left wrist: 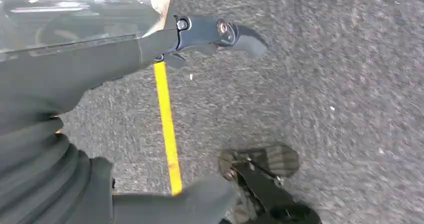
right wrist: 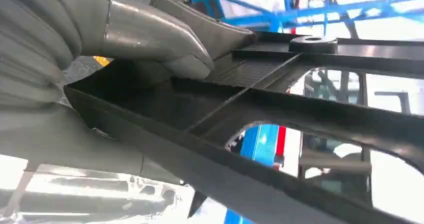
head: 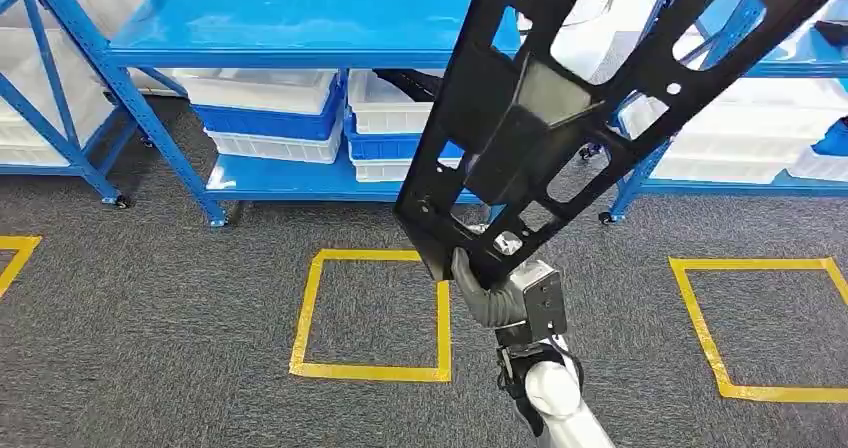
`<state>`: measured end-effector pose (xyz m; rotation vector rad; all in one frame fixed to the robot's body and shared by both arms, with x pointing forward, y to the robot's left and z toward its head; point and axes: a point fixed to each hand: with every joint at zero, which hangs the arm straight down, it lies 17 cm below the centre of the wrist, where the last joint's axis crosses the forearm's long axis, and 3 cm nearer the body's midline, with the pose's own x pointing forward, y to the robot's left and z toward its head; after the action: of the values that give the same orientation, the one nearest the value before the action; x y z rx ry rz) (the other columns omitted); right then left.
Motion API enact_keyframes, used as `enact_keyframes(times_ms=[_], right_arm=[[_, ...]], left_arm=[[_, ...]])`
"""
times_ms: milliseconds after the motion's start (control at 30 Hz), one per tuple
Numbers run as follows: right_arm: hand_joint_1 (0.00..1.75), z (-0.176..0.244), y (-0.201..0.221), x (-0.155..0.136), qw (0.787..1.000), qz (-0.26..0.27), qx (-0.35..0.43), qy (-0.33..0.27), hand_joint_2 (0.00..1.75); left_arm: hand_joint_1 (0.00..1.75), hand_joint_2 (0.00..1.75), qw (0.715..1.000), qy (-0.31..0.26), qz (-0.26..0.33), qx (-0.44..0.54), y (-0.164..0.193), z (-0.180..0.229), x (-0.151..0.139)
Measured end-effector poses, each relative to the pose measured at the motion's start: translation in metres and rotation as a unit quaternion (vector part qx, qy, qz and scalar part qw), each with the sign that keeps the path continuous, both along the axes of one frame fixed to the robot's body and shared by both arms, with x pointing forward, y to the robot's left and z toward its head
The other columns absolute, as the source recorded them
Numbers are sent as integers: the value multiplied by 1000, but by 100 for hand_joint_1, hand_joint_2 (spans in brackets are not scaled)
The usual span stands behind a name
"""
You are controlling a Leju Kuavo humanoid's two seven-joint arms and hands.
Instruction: Take the parts from the cabinet and place them on the table.
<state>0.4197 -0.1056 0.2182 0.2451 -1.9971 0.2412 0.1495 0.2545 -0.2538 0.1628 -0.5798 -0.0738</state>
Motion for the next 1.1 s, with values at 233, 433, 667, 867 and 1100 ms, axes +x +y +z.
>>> enact_keyframes(times_ms=[233, 433, 667, 867, 1100], right_arm=[[175, -12, 16, -7, 999, 14, -33, -5, 175], [175, -14, 31, -9, 999, 32, -38, -5, 175], [175, -19, 40, -11, 998, 46, -40, -1, 175], [175, -18, 42, -11, 998, 50, -40, -7, 175], [175, -42, 41, -28, 997, 51, -52, 10, 175]], left_arm=[[0, 175, 1000, 2, 5, -1, 0, 0, -2], [0, 175, 1000, 5, 14, -1, 4, -2, -6], [0, 175, 1000, -2, 18, -10, 2, -1, -8], [0, 175, 1000, -9, 15, -16, 0, 1, -4], [0, 175, 1000, 1, 3, -26, -5, -1, -7]])
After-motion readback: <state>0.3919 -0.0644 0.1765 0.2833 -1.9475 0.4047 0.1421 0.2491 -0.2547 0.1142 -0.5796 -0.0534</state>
